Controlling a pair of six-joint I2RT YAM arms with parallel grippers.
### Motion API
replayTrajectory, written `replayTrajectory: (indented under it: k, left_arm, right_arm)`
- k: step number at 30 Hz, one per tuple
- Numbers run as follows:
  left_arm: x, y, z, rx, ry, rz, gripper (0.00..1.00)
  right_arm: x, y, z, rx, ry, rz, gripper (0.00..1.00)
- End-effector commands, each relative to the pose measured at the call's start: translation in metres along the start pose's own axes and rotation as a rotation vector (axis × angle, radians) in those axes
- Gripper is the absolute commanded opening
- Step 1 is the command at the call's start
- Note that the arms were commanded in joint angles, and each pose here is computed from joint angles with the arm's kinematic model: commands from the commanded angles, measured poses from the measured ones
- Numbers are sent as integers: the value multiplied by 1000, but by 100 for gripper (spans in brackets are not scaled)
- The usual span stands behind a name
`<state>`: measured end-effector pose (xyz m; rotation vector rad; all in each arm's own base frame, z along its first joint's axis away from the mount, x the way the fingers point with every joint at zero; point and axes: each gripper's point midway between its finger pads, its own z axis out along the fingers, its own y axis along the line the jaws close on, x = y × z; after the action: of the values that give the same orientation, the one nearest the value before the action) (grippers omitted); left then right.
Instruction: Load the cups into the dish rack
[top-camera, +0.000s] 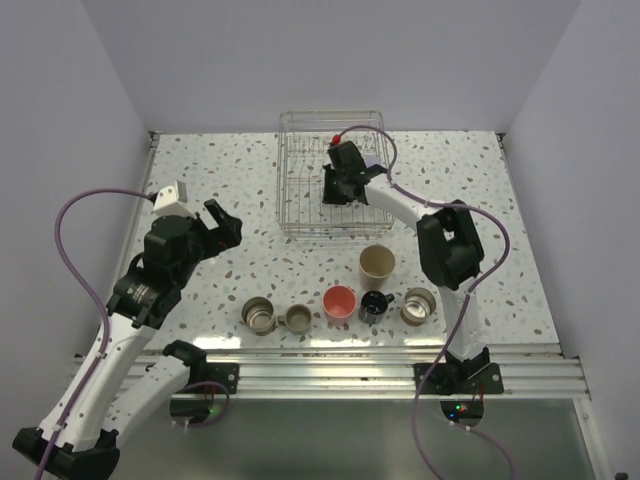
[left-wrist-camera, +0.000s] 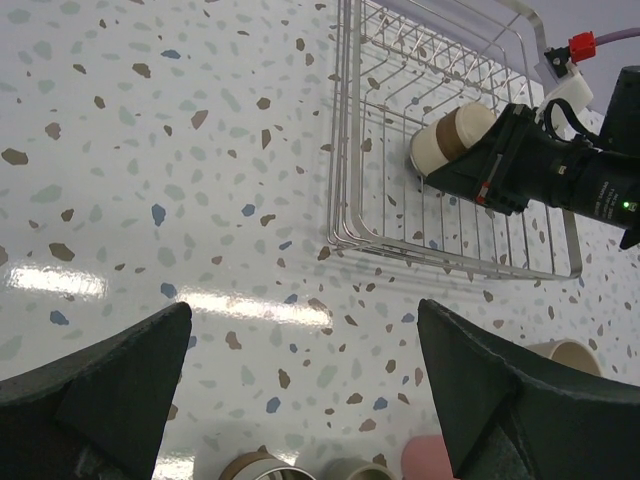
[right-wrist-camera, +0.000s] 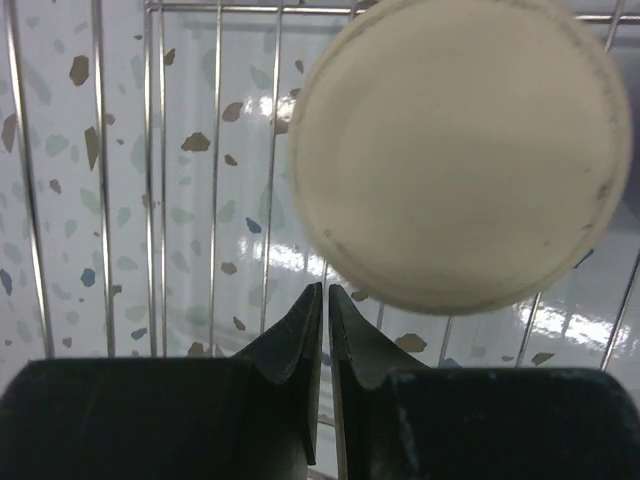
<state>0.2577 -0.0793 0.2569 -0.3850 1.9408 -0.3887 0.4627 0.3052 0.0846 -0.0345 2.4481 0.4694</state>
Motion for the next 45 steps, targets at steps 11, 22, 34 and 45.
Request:
replayTrajectory:
  k: [11, 22, 34, 45]
  left_arm:
    - [0, -5, 9, 4, 20, 6, 98]
    - [39, -10, 13, 40, 288, 194, 93]
    - [98, -41, -34, 249, 630, 220, 86]
    - [177, -23, -46, 117, 878, 295, 83]
  right_arm:
    - [-65, -30, -3, 6, -110, 82, 9]
    - [-59, -4, -51, -110, -133, 97, 26]
    - [-80, 27, -121, -202, -219, 91, 51]
    - [-64, 6, -194, -145, -273, 44, 66]
